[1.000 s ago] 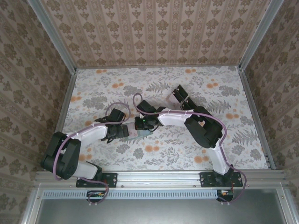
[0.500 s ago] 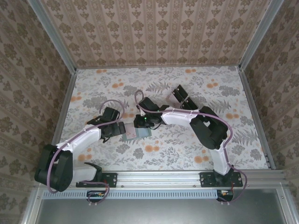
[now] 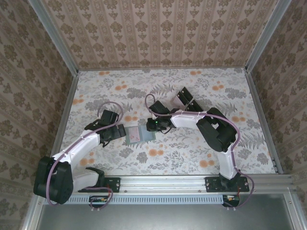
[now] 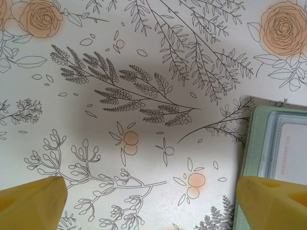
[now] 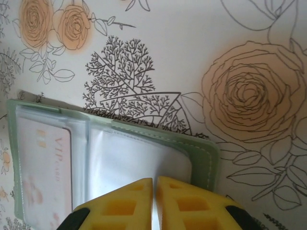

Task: Put the credit cards into the card holder
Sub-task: Move the card holder to the center of the table.

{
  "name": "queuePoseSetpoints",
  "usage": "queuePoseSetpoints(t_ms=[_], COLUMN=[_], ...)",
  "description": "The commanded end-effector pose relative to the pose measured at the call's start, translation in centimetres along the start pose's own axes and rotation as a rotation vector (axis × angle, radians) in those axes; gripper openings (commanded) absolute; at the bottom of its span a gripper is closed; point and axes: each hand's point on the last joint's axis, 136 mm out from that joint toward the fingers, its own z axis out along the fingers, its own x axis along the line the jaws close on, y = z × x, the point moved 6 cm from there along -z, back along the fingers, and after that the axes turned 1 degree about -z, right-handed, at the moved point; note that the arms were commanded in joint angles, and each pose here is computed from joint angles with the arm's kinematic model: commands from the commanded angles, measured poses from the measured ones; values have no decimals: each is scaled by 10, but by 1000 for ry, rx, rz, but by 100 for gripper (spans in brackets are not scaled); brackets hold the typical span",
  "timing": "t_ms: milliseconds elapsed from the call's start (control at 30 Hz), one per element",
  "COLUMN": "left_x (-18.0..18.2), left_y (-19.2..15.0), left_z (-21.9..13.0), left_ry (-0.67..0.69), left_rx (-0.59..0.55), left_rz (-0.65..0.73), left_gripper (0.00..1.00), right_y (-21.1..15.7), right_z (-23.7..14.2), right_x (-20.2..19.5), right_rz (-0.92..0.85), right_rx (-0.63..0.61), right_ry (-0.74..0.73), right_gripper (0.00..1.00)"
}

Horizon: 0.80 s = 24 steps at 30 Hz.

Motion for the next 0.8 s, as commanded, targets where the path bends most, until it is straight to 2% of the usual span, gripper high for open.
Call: queuePoseSetpoints(t_ms=[0, 200, 333, 433, 533, 767], left_x=[-2, -5, -9, -10, -13, -22], left_y=[4, 4, 3, 2, 2, -1], left_z=[-7, -6, -4, -3, -4, -8], left_ry=[-20, -46, -71, -81, -101, -153], left_rx=[-2, 1, 11, 16, 11, -6], left_rz=[6, 15, 20, 21, 24, 40], left_gripper=[100, 100, 100, 100, 100, 100], right_y=[-23, -41, -40, -31, -18, -4], right_z=[-1, -7, -11, -22, -38, -58], right_x=[-23, -34, -26, -13, 1, 13], right_rz=[5, 48, 48, 24, -11, -71], right_rx=[46, 48, 29, -5, -35, -37], right_ry=[-103, -115, -72, -17, 9, -28], right_gripper=[14, 13, 14, 19, 29, 41])
